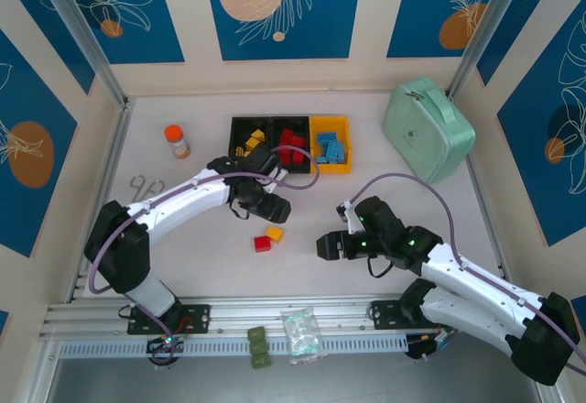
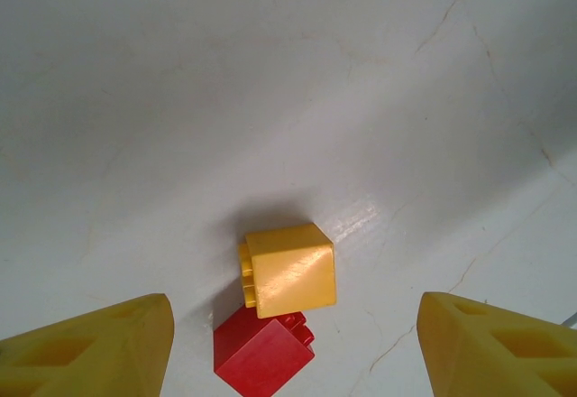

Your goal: Sort the legos into containers by color

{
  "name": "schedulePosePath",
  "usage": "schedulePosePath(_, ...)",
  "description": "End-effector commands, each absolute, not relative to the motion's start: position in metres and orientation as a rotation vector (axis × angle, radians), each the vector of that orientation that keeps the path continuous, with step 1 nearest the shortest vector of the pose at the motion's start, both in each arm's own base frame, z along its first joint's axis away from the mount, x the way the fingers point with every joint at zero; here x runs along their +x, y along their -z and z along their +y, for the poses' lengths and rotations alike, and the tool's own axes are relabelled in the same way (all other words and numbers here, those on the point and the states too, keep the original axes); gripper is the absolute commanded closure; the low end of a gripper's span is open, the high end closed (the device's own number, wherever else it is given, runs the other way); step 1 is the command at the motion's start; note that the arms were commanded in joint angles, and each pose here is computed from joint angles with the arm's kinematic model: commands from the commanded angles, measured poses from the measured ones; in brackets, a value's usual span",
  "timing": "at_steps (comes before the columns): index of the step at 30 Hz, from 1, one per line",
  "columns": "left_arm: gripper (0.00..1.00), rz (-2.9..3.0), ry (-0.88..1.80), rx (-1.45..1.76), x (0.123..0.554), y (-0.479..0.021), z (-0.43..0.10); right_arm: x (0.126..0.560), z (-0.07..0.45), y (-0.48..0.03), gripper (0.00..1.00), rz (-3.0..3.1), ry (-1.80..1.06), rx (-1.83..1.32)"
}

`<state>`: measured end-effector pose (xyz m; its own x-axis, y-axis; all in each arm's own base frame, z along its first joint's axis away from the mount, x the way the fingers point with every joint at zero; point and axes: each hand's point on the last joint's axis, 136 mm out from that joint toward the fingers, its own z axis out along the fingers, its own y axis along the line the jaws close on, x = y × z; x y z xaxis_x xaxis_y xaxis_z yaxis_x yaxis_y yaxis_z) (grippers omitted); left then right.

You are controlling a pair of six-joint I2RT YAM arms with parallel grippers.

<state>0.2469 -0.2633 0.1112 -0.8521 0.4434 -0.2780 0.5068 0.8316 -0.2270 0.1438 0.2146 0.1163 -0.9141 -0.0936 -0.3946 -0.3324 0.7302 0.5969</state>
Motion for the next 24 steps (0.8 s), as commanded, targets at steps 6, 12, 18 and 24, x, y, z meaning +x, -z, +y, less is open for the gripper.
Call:
schedulePosePath(6,0.28,2.903,0.402,0.82,0.229,-0.075,-0.269,0.142,0.212,-0.116,0.27,2.596,-0.971,-0.323)
schedulePosePath(12,0.3,2.946,0.352,0.835,0.226,-0.055,-0.271,0.144,0.212,-0.114,0.27,2.591,-0.964,-0.318)
schedulePosePath(18,0.32,2.982,0.303,0.855,0.22,-0.04,-0.27,0.144,0.211,-0.112,0.27,2.589,-0.965,-0.308)
schedulePosePath(24,0.42,2.988,0.268,0.852,0.222,-0.033,-0.269,0.146,0.211,-0.113,0.27,2.581,-0.959,-0.304)
